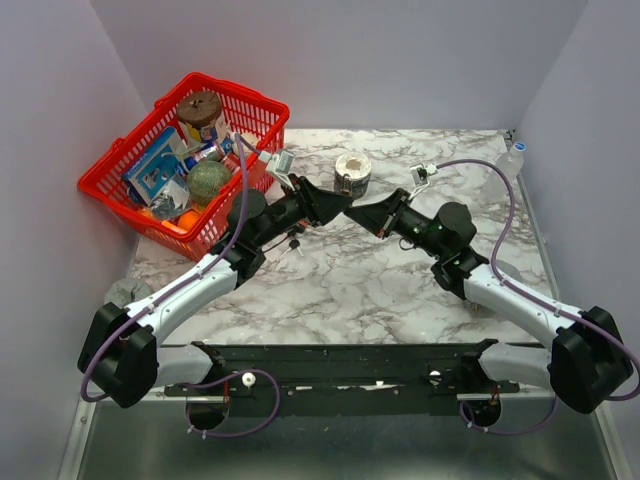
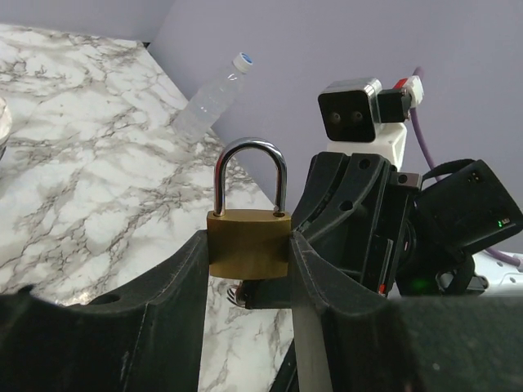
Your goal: Unlock with the key
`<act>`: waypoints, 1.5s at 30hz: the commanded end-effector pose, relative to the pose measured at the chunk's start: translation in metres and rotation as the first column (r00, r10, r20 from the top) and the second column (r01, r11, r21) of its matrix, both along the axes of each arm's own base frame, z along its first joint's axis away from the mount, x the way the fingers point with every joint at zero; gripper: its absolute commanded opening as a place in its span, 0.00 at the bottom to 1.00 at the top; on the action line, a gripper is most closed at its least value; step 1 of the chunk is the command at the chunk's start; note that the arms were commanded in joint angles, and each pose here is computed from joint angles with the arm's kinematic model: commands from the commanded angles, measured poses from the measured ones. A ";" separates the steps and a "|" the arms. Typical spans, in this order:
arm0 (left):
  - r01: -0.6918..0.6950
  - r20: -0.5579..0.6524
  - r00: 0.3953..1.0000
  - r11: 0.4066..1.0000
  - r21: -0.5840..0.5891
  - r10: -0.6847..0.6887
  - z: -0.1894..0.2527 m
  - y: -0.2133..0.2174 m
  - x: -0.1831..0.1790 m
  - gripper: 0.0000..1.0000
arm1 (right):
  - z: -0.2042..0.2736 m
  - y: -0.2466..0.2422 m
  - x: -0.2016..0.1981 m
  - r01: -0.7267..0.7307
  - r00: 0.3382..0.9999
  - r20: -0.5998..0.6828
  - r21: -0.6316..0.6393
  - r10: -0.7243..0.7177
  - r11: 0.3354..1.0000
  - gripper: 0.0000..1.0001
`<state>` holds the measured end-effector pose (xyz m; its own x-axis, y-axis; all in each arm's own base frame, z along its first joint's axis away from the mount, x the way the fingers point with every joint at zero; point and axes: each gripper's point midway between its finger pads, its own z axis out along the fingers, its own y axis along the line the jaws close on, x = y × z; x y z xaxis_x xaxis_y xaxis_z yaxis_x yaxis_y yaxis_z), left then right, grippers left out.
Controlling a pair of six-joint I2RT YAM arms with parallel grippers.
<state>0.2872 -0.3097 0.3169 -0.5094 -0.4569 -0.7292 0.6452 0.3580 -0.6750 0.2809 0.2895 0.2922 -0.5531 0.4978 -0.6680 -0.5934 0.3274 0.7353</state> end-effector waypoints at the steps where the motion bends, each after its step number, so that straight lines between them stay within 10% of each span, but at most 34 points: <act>1: 0.236 0.008 0.972 0.972 0.009 -0.236 -0.006 -0.018 -0.046 0.00 | 0.046 -0.016 0.015 0.064 0.986 0.148 0.101 -0.079 0.993 0.01; 12: 0.240 -0.014 0.971 0.970 0.031 -0.239 -0.010 -0.020 -0.044 0.00 | 0.043 -0.018 0.008 0.044 0.979 0.198 0.012 -0.046 0.999 0.02; 26: 0.035 -0.146 0.989 0.980 0.196 -0.006 -0.056 0.000 -0.011 0.00 | -0.035 -0.066 -0.044 0.120 0.981 0.179 -0.265 -0.074 0.957 0.81; 33: 0.230 -0.056 0.973 0.949 0.215 -0.223 -0.055 -0.012 -0.040 0.00 | -0.007 -0.065 -0.055 0.082 0.950 0.310 -0.335 0.028 0.939 0.90; 45: 0.752 0.040 0.637 0.633 0.183 -0.769 -0.040 -0.003 -0.151 0.00 | 0.027 -0.028 -0.103 -0.296 0.783 0.380 -0.469 0.492 0.832 0.90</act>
<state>0.1761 -0.3250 0.2603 -0.6408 0.0768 -0.7639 0.7671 0.0233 -0.6411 0.2051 0.2522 0.3325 -0.1904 0.0780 -0.9786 -0.9199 0.3340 0.2056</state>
